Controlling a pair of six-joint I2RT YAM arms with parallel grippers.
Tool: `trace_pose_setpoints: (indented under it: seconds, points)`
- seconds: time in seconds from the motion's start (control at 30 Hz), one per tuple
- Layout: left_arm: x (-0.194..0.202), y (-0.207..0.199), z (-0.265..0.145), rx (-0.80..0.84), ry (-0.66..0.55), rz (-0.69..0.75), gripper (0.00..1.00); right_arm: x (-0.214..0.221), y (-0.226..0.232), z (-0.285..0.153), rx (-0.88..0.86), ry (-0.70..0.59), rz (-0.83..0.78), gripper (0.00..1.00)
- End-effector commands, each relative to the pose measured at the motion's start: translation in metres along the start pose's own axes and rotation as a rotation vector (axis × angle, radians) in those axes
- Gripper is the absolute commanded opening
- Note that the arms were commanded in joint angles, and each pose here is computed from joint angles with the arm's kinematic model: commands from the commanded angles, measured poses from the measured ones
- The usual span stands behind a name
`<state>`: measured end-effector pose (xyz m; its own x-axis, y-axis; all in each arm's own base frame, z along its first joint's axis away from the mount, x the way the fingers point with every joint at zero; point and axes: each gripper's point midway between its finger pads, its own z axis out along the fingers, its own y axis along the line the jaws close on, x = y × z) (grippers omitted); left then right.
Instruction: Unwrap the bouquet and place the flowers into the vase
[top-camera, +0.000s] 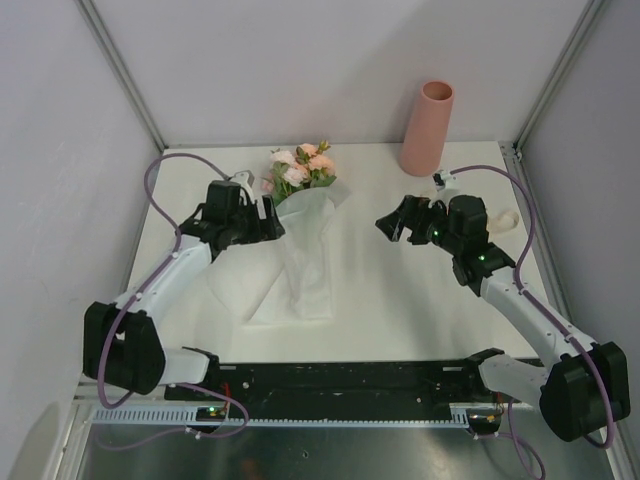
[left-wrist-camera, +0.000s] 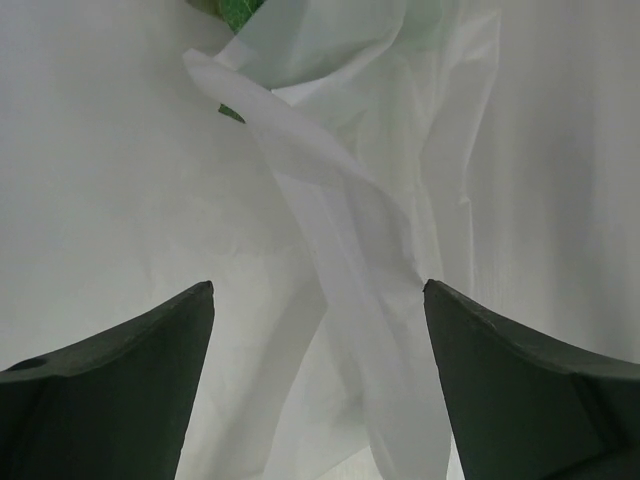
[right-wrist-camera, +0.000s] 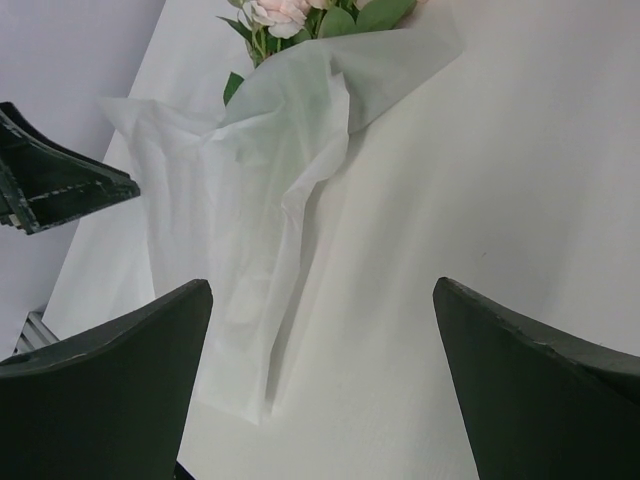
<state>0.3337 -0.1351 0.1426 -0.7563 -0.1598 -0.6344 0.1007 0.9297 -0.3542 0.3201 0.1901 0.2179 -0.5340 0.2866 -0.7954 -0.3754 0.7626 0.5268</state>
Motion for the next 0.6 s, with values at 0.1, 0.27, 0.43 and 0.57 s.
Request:
trace_pose_setpoints:
  seconds: [0.1, 0.27, 0.43, 0.57]
  points:
    - [-0.034, -0.008, -0.026, -0.009, -0.16, -0.013, 0.91, -0.007, 0.01, -0.003, -0.028, -0.033, -0.012, 0.99]
    - [-0.025, -0.007, -0.014, 0.0, -0.126, -0.025, 0.87, -0.011, 0.013, -0.005, -0.04, -0.046, -0.017, 0.99]
    - [-0.017, -0.002, -0.005, -0.01, -0.101, -0.027, 0.79, -0.01, 0.015, -0.006, -0.047, -0.045, -0.015, 0.99]
    - [-0.013, -0.001, -0.002, -0.011, -0.09, -0.03, 0.64, -0.009, 0.016, -0.007, -0.046, -0.041, -0.012, 0.99]
